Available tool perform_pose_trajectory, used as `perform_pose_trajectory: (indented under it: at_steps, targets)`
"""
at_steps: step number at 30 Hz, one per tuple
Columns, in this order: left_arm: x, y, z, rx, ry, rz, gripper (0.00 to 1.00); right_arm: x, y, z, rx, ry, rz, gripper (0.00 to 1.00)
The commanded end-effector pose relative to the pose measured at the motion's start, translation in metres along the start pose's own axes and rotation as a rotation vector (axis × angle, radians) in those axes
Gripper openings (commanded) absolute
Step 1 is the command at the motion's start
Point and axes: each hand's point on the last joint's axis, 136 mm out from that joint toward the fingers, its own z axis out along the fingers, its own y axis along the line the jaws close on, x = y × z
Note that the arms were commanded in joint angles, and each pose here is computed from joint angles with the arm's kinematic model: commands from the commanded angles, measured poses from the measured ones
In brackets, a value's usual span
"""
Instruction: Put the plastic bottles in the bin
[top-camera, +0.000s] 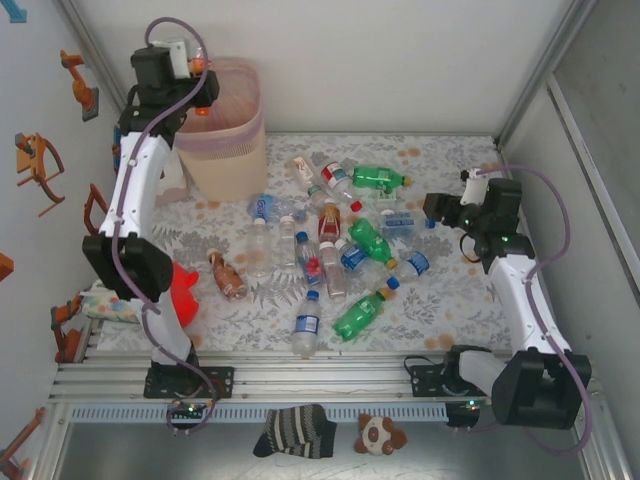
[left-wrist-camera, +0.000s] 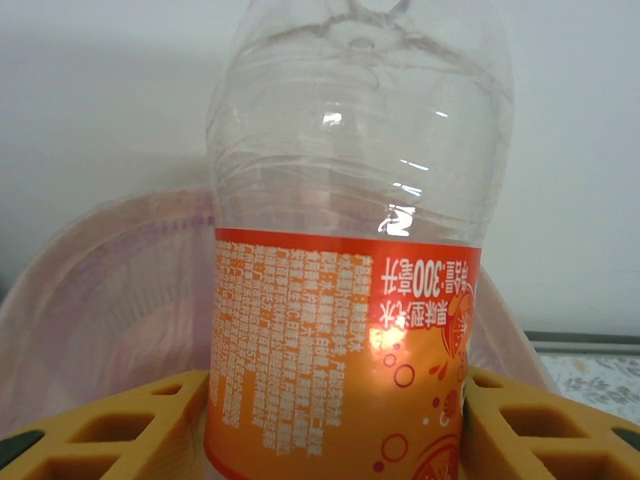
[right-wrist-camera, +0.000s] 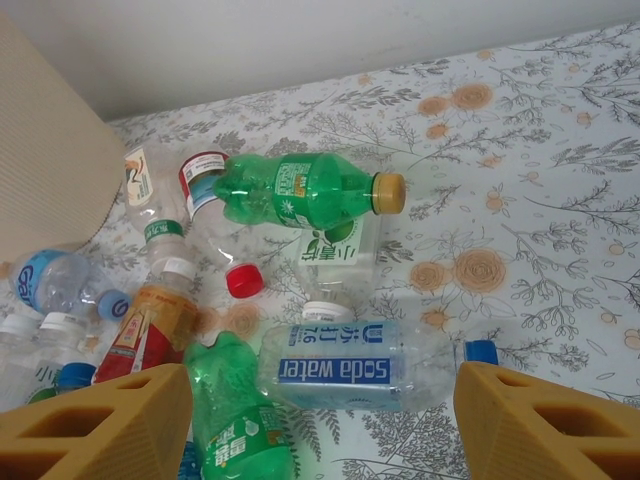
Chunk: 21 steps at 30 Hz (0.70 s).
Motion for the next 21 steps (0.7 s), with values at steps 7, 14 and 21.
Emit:
perform_pose_trajectory:
  at_steps: [7, 14, 21]
  targets:
    - [0.02, -0.008, 0.054, -0.001, 0.103, 0.057, 0.37, -0.011, 0.011, -0.018, 0.003, -0.04, -0.013, 0.69]
    - [0.068, -0.004, 0.071, 0.003, 0.246, 0.07, 0.37, -0.006, 0.011, -0.02, 0.006, -0.04, -0.009, 0.69]
    - [0.099, -0.007, 0.052, 0.026, 0.398, 0.048, 0.34, -0.006, 0.013, -0.017, -0.012, -0.038, -0.001, 0.68]
